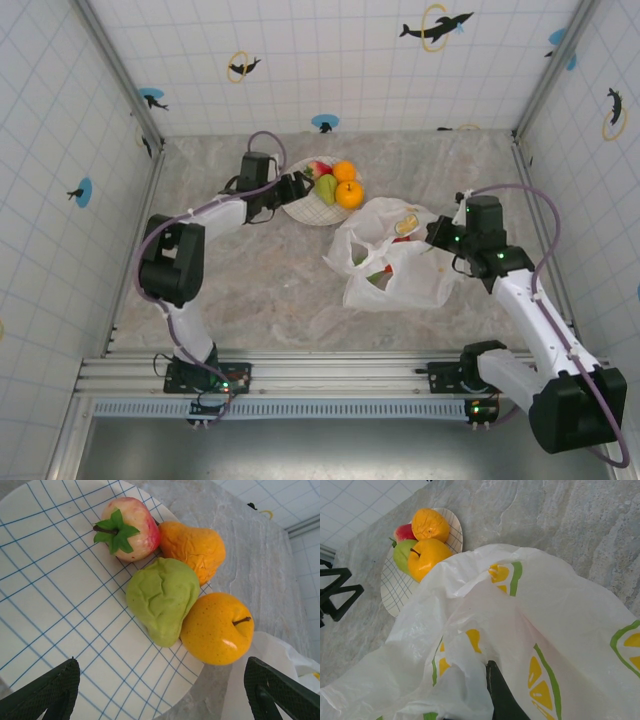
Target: Place the fruits into the plastic bag
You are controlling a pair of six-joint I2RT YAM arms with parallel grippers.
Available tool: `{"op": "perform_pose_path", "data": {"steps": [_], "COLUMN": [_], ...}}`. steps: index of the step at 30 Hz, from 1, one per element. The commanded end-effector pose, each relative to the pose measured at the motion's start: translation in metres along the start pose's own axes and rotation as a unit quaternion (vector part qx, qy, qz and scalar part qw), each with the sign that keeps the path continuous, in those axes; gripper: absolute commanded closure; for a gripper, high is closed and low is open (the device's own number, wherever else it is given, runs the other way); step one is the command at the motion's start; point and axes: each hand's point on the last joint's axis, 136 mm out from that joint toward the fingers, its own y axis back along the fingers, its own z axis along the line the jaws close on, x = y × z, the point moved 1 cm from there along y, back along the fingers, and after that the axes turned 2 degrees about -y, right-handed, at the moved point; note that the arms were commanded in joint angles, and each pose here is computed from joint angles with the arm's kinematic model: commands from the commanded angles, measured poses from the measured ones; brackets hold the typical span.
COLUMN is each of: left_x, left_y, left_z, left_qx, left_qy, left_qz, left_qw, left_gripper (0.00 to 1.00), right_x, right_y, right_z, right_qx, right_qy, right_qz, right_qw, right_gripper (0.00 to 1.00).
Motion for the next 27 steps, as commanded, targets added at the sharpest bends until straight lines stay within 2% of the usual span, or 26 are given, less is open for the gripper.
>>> {"op": "perform_pose_path", "data": {"steps": [1, 13, 27], "left_x": [-0.010, -0.006, -0.001], "left_y": [-0.016, -0.062, -0.088], "left_z": [-0.016, -0.007, 0.000], "left_qx": [0.028, 0.040, 0.050], "left_qy": [-0.003, 0.022, 0.036], "left_qz": [-0.005, 0.025, 0.045], "left_qw": [1.000, 0.999, 0.997], "left_gripper": [0.13, 0.10, 0.09], "right_x": [-0.021, -0.025, -0.022], "right_y": [0.006, 0.002, 0.003], "right_z": [0.019, 0.022, 0.017], "right_qx": [-0.023, -0.021, -0.010], "right_qy": [0.007, 0.009, 0.015], "right_qz": [-0.029, -0.026, -0.023], "right_qw": [0.999, 0.999, 1.000], "right_gripper": [1.00, 1.00, 1.00]}}
